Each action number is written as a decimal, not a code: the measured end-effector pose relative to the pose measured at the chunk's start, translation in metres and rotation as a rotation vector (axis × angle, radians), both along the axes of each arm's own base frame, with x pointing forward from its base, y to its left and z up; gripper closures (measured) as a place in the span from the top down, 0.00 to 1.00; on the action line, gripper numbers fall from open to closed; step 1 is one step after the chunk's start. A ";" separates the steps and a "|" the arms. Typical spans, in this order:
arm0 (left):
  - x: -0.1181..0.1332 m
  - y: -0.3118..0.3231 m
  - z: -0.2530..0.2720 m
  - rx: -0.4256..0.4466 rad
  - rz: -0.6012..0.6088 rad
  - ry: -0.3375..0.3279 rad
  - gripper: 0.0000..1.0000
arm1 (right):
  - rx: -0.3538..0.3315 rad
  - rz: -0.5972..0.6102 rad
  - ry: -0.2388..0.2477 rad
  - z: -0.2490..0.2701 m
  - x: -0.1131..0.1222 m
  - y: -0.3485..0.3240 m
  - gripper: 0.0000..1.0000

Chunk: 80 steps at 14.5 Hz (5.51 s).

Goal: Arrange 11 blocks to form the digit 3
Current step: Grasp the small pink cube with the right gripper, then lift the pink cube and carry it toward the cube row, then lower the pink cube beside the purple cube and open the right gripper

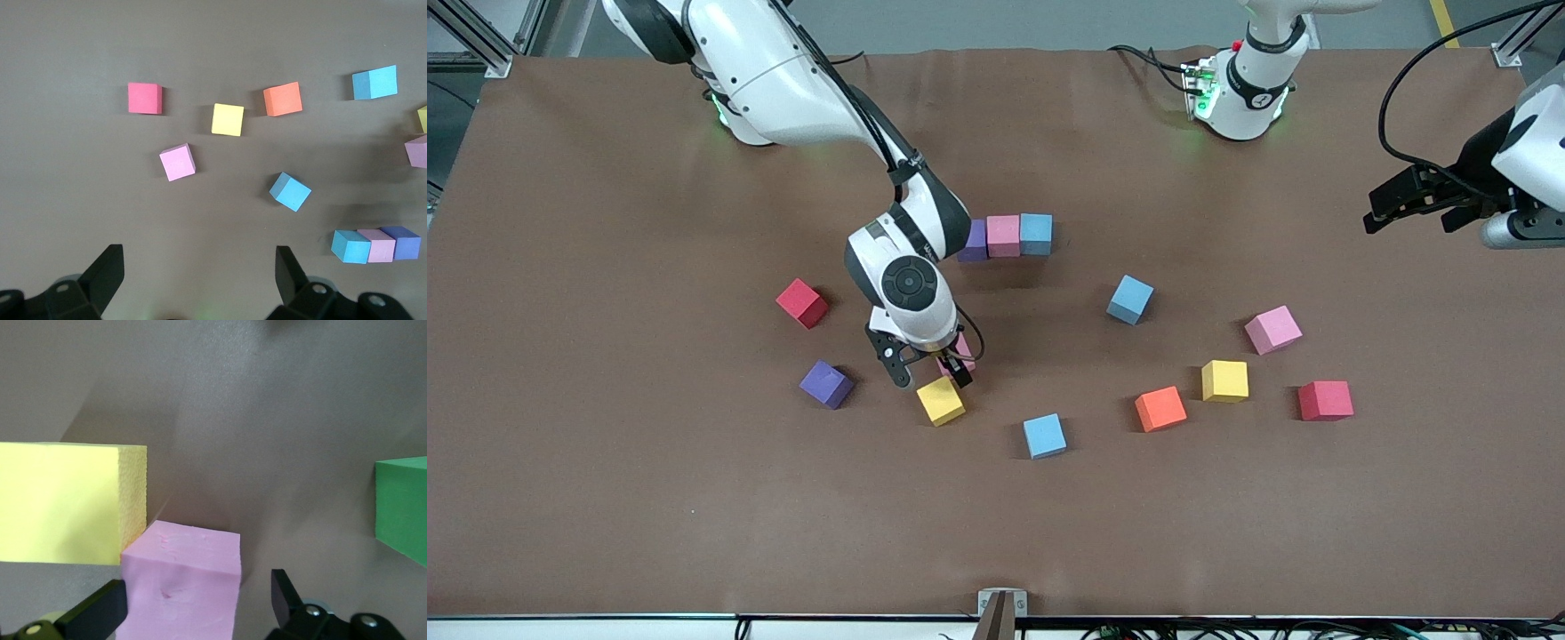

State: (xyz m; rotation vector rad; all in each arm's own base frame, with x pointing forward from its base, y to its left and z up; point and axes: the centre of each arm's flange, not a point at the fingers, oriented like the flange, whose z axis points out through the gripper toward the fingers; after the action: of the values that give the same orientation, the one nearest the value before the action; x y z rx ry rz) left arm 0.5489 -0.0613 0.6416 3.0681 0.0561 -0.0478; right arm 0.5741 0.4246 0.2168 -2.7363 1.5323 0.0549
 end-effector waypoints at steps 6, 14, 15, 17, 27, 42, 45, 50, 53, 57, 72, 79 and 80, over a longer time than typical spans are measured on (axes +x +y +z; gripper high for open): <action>0.000 0.002 0.000 0.000 0.004 0.000 1.00 | 0.027 0.010 -0.032 0.017 0.005 0.013 1.00; 0.001 0.004 0.000 0.000 0.008 0.001 1.00 | 0.022 0.011 -0.027 0.018 0.007 0.012 1.00; 0.001 0.004 -0.001 0.000 0.008 0.001 1.00 | 0.014 0.020 -0.018 0.016 0.008 0.009 1.00; 0.001 0.004 -0.001 0.000 0.008 0.001 1.00 | -0.003 0.057 0.005 0.014 0.008 0.004 1.00; 0.002 0.004 -0.001 -0.001 0.009 -0.003 1.00 | -0.014 0.087 0.025 -0.003 0.000 0.004 0.74; 0.003 0.004 -0.002 -0.001 0.010 -0.006 1.00 | 0.005 0.953 0.045 0.006 -0.047 0.047 0.55; 0.003 0.004 -0.002 -0.001 0.010 -0.006 1.00 | -0.019 0.993 0.046 0.021 -0.067 0.045 0.55; 0.003 0.004 -0.002 -0.001 0.010 -0.006 1.00 | -0.040 1.045 0.022 0.032 -0.105 0.026 0.55; 0.003 0.003 -0.002 -0.001 0.008 -0.006 1.00 | -0.033 1.065 -0.001 0.014 -0.122 0.025 0.55; 0.003 0.003 -0.002 -0.001 0.008 -0.006 1.00 | -0.027 1.089 -0.017 0.001 -0.137 0.029 0.55; 0.003 0.003 -0.002 -0.001 0.009 -0.006 1.00 | -0.029 1.122 -0.013 -0.001 -0.163 0.050 0.55; 0.003 0.003 -0.002 -0.001 0.009 -0.006 1.00 | -0.030 1.111 -0.013 -0.001 -0.167 0.053 0.53; 0.003 0.003 -0.002 -0.001 0.009 -0.006 1.00 | -0.030 1.108 -0.013 -0.001 -0.167 0.054 0.53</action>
State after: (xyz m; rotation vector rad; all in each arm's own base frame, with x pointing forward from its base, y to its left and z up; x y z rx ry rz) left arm 0.5517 -0.0585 0.6401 3.0667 0.0688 -0.0376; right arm 0.4070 0.4782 0.2159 -3.1716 -0.1380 0.0124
